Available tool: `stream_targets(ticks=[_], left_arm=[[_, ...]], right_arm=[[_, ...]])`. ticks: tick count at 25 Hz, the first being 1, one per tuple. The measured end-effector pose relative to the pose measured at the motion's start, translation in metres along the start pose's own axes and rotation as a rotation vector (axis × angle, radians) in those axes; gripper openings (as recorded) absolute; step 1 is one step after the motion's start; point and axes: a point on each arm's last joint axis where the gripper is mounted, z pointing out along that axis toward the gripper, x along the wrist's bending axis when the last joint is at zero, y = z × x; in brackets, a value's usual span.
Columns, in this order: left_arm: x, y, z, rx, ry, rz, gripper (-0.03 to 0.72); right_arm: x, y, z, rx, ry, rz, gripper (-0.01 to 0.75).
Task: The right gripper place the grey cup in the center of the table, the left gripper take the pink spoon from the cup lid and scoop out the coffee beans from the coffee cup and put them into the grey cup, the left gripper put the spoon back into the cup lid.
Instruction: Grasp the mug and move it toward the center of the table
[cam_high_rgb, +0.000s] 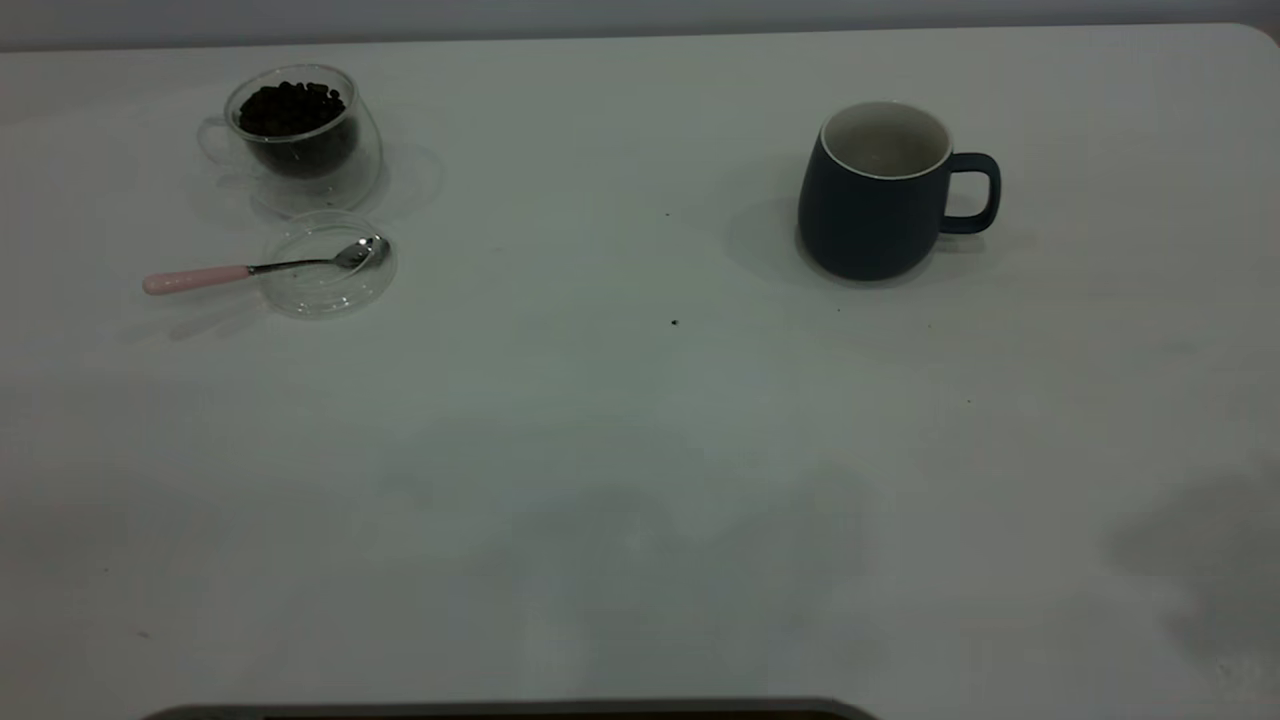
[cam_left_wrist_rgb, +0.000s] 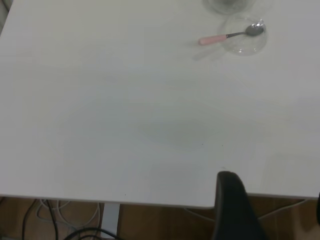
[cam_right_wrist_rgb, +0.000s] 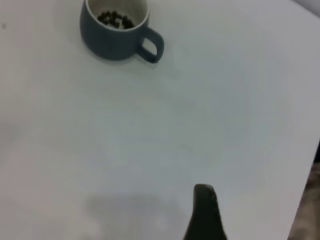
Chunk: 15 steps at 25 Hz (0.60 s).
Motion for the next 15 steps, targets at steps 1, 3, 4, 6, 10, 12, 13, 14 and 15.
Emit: stream_targets(ticks=[1,3,4,6,10,12,13,14,15], left_arm=[[0.0,0.0,0.0,0.0,0.0,0.0,0.462],[0.0,0.0,0.0,0.0,0.0,0.0,0.462],[0.0,0.0,0.0,0.0,0.0,0.0,0.462],[0.0,0.0,0.0,0.0,0.0,0.0,0.462],[0.0,0.0,0.0,0.0,0.0,0.0,0.462],[0.0,0.0,0.0,0.0,0.0,0.0,0.462],[0.0,0.0,0.0,0.0,0.0,0.0,0.462],[0.0,0.0,0.0,0.0,0.0,0.0,0.462],[0.0,0.0,0.0,0.0,0.0,0.0,0.462]], right_arm=[[-0.003,0.006,0.01,0.02,0.011,-0.018,0.606],[-0.01,0.018,0.037,0.063,0.036,-0.066,0.598],[-0.013,0.022,0.049,0.074,0.043,-0.096,0.594],[-0.016,0.026,0.081,0.089,0.05,-0.169,0.589],[-0.016,0.019,0.142,0.077,0.036,-0.337,0.588],[-0.014,0.013,0.168,0.074,0.03,-0.394,0.588],[-0.013,0.01,0.181,0.078,0.031,-0.418,0.588],[-0.013,0.009,0.191,0.078,0.03,-0.434,0.588],[-0.014,0.009,0.202,0.076,0.027,-0.448,0.588]])
